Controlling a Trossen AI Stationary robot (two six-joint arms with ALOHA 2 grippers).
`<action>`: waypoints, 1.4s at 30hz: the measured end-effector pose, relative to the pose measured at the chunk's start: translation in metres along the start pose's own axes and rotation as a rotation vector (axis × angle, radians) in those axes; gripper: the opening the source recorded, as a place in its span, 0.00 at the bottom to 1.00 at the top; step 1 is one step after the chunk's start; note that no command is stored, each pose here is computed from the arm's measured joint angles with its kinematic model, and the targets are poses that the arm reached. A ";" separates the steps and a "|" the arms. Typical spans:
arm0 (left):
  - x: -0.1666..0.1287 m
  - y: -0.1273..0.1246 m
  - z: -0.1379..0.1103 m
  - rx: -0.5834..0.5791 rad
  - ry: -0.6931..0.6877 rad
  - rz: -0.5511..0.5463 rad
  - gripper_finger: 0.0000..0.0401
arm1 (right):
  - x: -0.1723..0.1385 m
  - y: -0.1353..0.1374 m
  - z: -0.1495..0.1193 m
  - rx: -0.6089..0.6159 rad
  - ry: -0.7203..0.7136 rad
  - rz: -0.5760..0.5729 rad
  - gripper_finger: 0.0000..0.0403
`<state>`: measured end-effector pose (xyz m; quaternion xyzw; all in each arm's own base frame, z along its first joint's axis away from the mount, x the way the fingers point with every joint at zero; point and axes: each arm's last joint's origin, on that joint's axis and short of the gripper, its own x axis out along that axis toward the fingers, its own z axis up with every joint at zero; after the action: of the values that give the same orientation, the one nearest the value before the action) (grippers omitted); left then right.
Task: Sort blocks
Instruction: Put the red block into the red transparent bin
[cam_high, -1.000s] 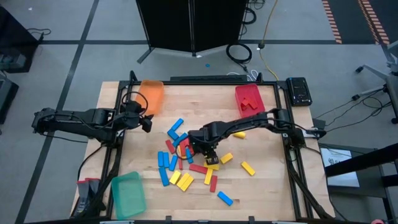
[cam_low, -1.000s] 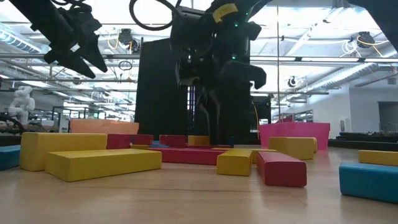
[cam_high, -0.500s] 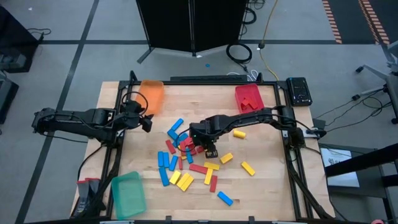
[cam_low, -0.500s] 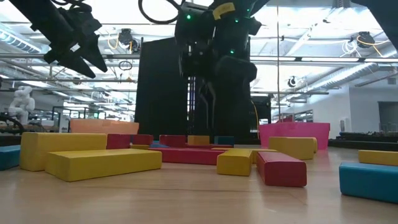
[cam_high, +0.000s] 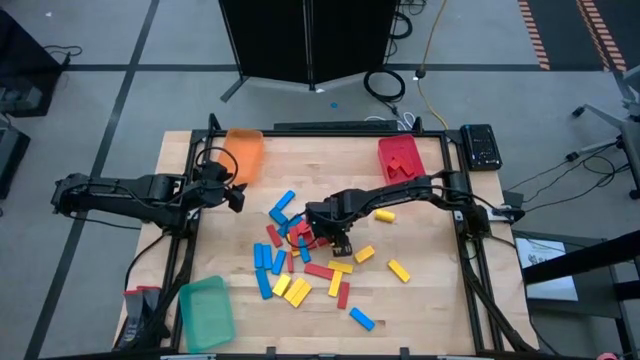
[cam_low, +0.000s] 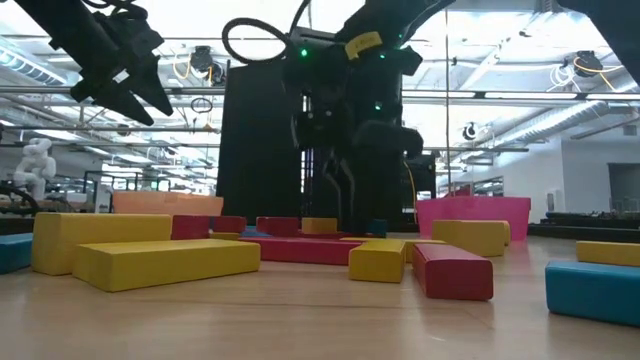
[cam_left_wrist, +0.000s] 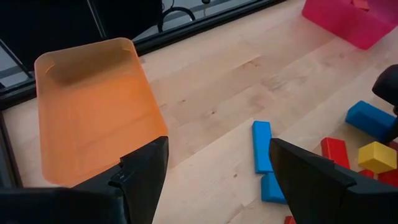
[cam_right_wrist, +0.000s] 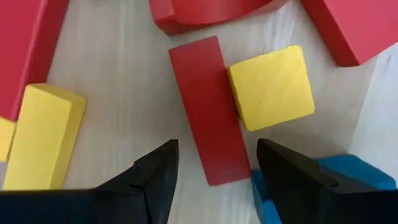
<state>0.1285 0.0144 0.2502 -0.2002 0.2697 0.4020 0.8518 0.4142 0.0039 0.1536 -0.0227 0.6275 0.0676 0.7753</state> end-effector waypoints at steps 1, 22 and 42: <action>0.000 0.000 0.000 0.000 0.000 0.000 0.71 | 0.000 -0.001 0.001 0.000 -0.008 -0.001 0.54; 0.000 0.001 -0.001 0.007 0.005 0.010 0.71 | 0.013 -0.003 0.001 0.031 0.010 -0.004 0.21; 0.000 0.001 -0.001 0.010 0.006 0.012 0.71 | -0.136 -0.007 -0.020 0.188 -0.276 -0.155 0.20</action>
<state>0.1274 0.0146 0.2493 -0.1956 0.2753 0.4054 0.8495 0.3677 -0.0162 0.2816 0.0109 0.5151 -0.0487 0.8557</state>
